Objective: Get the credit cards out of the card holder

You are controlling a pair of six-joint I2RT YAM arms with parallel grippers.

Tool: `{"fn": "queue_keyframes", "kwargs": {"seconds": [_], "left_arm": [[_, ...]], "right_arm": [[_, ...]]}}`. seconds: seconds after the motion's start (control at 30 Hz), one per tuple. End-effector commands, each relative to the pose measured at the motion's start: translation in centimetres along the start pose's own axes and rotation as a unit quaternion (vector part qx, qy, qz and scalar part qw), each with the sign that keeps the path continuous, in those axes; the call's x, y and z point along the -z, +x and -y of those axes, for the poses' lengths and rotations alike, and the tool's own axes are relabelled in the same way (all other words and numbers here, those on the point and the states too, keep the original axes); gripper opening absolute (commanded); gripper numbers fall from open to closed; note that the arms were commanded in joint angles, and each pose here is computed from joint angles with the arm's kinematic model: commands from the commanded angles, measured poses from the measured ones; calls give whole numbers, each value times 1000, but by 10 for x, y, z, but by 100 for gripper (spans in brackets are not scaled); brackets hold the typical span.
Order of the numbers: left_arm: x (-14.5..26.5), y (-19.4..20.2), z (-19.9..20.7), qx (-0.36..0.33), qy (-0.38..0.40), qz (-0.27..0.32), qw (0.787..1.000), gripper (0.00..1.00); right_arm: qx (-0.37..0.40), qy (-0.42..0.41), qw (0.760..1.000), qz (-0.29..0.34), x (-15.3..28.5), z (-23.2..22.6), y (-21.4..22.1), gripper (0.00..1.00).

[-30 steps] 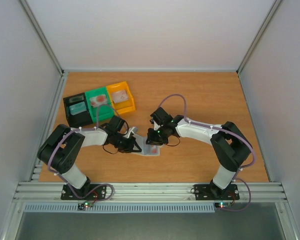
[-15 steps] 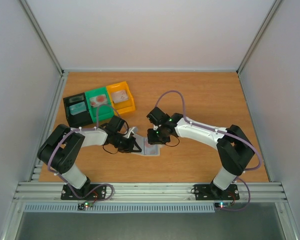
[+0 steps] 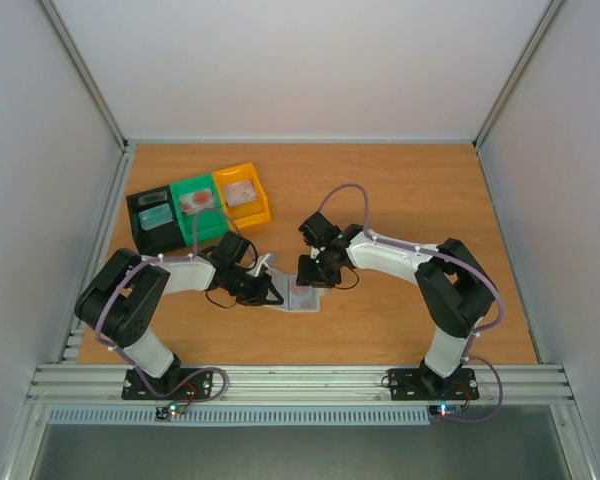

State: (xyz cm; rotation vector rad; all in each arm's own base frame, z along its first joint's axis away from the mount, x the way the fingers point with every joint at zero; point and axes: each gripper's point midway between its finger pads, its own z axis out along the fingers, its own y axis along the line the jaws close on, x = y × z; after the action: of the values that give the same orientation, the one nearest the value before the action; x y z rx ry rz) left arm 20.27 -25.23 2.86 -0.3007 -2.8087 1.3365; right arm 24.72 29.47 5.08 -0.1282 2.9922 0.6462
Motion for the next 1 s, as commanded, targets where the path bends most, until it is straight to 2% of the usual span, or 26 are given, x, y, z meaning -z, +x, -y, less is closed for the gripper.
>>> {"fn": "queue_keyframes", "kwargs": {"seconds": [0.0,0.23,0.43,0.5,0.57,0.63,0.8,0.97], "left_arm": [[2,-7,11,-26,10,11,1000,0],[1,-7,10,-27,9,10,1000,0],[1,-7,10,-26,10,9,1000,0],[0,-7,11,-27,11,9,1000,0],[0,-7,11,-27,11,8,1000,0],[0,-6,11,-27,11,8,1000,0],[1,-7,12,-29,12,10,999,0],[1,-6,12,-29,12,11,999,0]], "right_arm": [[-18,-17,999,-20,-15,-6,2,42],[-27,47,998,-18,-11,17,3,53],[-27,8,999,-29,-13,4,8,60],[-23,-13,999,-29,-15,-5,6,55],[-17,-22,999,-28,-15,-11,5,42],[-13,-25,999,-26,-13,-16,4,37],[-1,-30,999,-23,-8,-22,5,30],[31,-69,997,-16,5,-45,7,30]]}}
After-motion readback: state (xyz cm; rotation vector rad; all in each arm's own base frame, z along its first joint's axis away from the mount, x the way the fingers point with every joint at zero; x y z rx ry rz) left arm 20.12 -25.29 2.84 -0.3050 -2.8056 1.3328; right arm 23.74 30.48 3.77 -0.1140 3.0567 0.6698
